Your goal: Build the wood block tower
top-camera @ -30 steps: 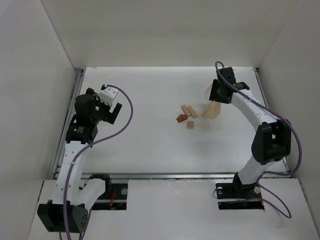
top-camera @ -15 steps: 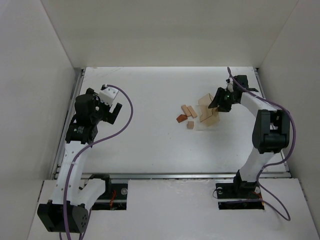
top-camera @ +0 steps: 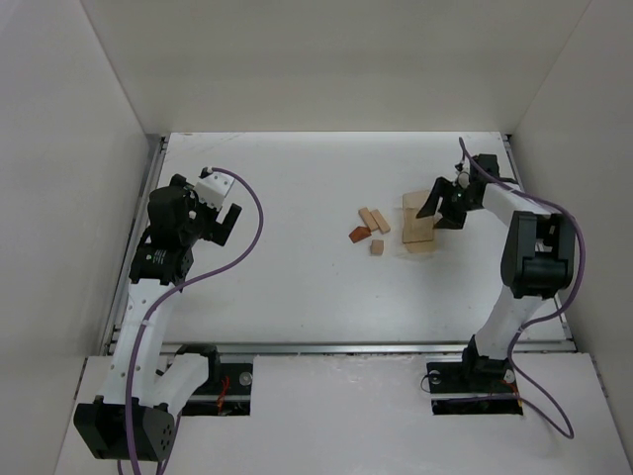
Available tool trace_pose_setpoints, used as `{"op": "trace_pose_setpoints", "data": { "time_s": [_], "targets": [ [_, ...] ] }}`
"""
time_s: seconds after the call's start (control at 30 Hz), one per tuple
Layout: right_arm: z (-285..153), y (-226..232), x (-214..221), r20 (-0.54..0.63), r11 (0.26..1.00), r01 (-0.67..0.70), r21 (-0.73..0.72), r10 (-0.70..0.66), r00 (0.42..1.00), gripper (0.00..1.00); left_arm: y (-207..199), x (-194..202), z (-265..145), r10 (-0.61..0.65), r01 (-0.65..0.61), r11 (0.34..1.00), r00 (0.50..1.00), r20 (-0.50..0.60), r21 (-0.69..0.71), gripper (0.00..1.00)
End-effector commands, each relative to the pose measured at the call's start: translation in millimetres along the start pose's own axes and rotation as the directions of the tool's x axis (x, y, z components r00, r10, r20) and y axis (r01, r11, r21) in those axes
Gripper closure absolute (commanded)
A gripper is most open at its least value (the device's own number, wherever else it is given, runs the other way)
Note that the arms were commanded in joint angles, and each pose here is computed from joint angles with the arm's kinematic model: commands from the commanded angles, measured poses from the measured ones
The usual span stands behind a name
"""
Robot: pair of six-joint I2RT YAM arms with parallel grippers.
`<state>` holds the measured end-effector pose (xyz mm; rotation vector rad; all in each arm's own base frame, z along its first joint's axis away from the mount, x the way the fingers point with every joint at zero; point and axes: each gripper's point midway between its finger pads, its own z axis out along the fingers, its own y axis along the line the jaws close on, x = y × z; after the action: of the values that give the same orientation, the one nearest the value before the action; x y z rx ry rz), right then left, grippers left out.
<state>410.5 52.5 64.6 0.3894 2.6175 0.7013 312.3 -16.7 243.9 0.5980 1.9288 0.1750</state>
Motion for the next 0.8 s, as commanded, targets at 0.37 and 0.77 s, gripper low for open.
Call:
{"op": "trace_pose_setpoints", "data": {
  "time_s": [0.37,0.77],
  "targets": [
    [-81,1,-38,0.258,0.844,0.042,0.535,-0.21,0.943,0.29,1,-9,1,0.005,-0.005,1.0,0.999,0.032,0.002,0.0],
    [-42,54,14,0.122,0.806,0.212,0.553,-0.33,0.936,0.47,1,-14,0,0.006,-0.006,1.0,0.999,0.044,0.006,0.0]
  ]
}}
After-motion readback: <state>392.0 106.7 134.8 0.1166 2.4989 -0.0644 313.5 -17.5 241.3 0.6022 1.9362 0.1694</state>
